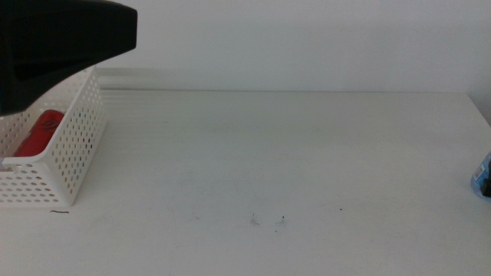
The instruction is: Use arms to grab the bottles and put them into the dustbin to the left of the table.
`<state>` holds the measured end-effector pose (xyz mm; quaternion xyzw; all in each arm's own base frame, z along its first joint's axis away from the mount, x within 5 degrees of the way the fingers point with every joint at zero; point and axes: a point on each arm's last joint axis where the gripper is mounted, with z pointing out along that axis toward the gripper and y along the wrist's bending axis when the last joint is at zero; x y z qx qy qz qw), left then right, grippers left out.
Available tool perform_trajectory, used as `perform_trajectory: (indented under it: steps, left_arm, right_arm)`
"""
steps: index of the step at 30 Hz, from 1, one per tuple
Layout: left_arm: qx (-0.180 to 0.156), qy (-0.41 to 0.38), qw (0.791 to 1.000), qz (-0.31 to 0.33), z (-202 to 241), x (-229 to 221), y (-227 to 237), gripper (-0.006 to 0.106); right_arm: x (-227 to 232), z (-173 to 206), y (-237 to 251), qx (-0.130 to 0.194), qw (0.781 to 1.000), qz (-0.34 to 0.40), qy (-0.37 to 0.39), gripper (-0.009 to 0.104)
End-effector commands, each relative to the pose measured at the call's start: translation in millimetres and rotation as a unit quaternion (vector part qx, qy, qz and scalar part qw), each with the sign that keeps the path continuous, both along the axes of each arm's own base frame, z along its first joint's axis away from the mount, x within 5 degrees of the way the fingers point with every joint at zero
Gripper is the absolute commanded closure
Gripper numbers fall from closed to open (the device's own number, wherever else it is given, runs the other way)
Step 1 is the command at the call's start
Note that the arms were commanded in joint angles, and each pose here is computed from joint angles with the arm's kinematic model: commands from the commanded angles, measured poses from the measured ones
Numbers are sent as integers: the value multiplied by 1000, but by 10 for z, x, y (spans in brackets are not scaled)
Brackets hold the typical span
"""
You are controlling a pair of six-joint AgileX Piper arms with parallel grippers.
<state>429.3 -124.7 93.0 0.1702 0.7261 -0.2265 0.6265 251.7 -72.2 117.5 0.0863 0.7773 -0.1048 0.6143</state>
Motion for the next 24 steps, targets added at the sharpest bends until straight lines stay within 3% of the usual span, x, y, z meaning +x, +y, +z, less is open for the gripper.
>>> perform_trajectory:
  steps: [1, 9, 11, 13, 16, 17, 24]
  left_arm:
    - [-7, -6, 1000, 0, -12, 71, -18, 7]
    - [-7, -6, 1000, 0, -12, 71, -18, 7]
    - [-7, -6, 1000, 0, -12, 71, -18, 7]
    - [-7, -6, 1000, 0, -12, 71, -18, 7]
    - [-7, -6, 1000, 0, -12, 71, -18, 7]
    - [-7, -6, 1000, 0, -12, 71, -18, 7]
    - [-7, -6, 1000, 0, -12, 71, -18, 7]
  right_arm:
    - [78, -11, -49, 0, 1000, -5, -11, 4]
    - [314, -38, -120, -4, 1000, -6, -28, 4]
    - [347, -36, -114, -5, 1000, 3, -31, 9]
    - [389, -13, -97, -10, 999, 19, -37, 28]
    - [432, 1, -21, -15, 998, 44, -40, 87]
    - [439, 1, 11, -15, 998, 50, -40, 96]
    - [762, 428, 571, -29, 980, 154, -126, 98]
